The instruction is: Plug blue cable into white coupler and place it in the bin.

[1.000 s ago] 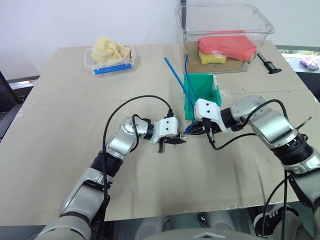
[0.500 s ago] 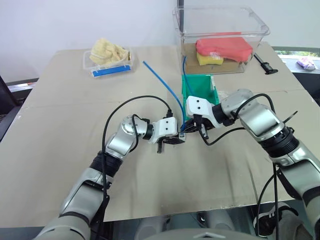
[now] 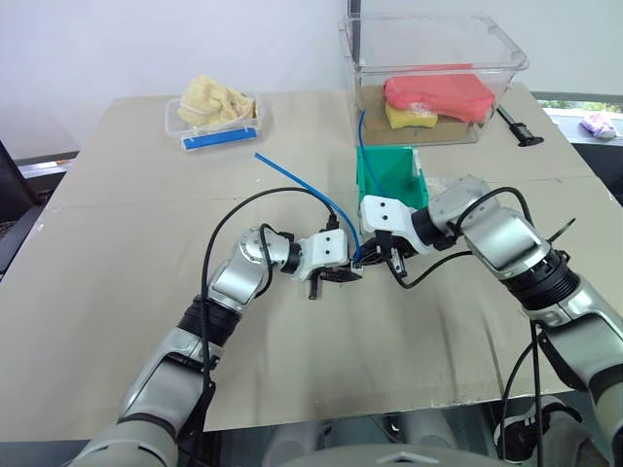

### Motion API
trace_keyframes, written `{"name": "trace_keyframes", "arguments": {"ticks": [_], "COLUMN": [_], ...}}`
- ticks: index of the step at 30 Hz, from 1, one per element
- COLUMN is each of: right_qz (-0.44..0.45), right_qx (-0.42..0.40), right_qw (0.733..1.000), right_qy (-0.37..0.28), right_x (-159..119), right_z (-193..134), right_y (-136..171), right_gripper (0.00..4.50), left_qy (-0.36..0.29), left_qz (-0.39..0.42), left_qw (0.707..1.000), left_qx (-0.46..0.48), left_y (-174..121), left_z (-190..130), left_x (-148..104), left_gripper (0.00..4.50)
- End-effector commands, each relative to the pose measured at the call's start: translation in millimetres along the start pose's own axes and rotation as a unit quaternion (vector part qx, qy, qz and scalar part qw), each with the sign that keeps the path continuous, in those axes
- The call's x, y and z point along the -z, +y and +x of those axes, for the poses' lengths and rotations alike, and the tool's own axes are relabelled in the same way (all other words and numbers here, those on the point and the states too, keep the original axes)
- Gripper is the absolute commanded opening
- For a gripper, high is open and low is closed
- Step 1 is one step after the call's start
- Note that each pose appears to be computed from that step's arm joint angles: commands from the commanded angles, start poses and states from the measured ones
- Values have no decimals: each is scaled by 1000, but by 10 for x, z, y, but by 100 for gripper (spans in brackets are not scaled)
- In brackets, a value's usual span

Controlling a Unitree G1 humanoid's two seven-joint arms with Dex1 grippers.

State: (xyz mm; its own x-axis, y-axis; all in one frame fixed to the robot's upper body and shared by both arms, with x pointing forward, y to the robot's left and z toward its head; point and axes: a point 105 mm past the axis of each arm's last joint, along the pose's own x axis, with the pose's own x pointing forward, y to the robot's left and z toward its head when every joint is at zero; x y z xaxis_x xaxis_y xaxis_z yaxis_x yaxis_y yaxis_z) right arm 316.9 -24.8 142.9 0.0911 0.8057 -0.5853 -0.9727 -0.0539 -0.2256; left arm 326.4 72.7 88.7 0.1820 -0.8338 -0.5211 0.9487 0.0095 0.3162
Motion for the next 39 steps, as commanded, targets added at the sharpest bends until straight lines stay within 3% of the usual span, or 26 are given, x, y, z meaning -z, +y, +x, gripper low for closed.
{"name": "trace_keyframes", "arguments": {"ticks": [1,2,4,7,10,13,20,23,28,29,31,35,39], "right_qz": [4,8,4,-4,-2,23,87,113,125,125,122,120,127], "right_qx": [62,80,95,134,169,260,456,510,532,534,536,536,523], "right_qw": [995,991,984,971,960,943,873,841,826,825,826,827,833], "right_qy": [-73,-103,-150,-196,-221,-206,-148,-140,-137,-135,-127,-115,-124], "right_x": [-114,-186,-312,-424,-424,-276,34,102,138,148,174,228,234], "right_z": [-51,-131,-316,-599,-893,-1076,-1249,-1277,-1237,-1239,-1249,-1288,-1296], "right_y": [-129,-159,-125,-57,176,372,585,620,635,637,647,671,673], "right_gripper": [67,95,207,324,324,324,324,324,324,331,331,331,331], "left_qy": [-24,-26,-29,-47,-82,-98,-141,-121,-82,-83,-88,-88,-135], "left_qz": [7,1,-4,-29,-94,-187,-322,-341,-384,-393,-406,-429,-433], "left_qw": [1000,1000,1000,998,992,975,933,924,903,900,895,885,881], "left_qx": [-5,-6,-7,-18,-33,-65,-79,-122,-173,-171,-165,-160,-131], "left_y": [25,22,13,25,65,217,639,895,1227,1252,1285,1308,1236], "left_z": [12,8,-6,-43,-131,-227,-301,-206,81,113,134,27,-226], "left_x": [-130,-131,-139,-194,-302,-438,-953,-1078,-1091,-1116,-1181,-1178,-1217], "left_gripper": [40,40,40,40,40,40,40,40,40,140,213,428,440]}}
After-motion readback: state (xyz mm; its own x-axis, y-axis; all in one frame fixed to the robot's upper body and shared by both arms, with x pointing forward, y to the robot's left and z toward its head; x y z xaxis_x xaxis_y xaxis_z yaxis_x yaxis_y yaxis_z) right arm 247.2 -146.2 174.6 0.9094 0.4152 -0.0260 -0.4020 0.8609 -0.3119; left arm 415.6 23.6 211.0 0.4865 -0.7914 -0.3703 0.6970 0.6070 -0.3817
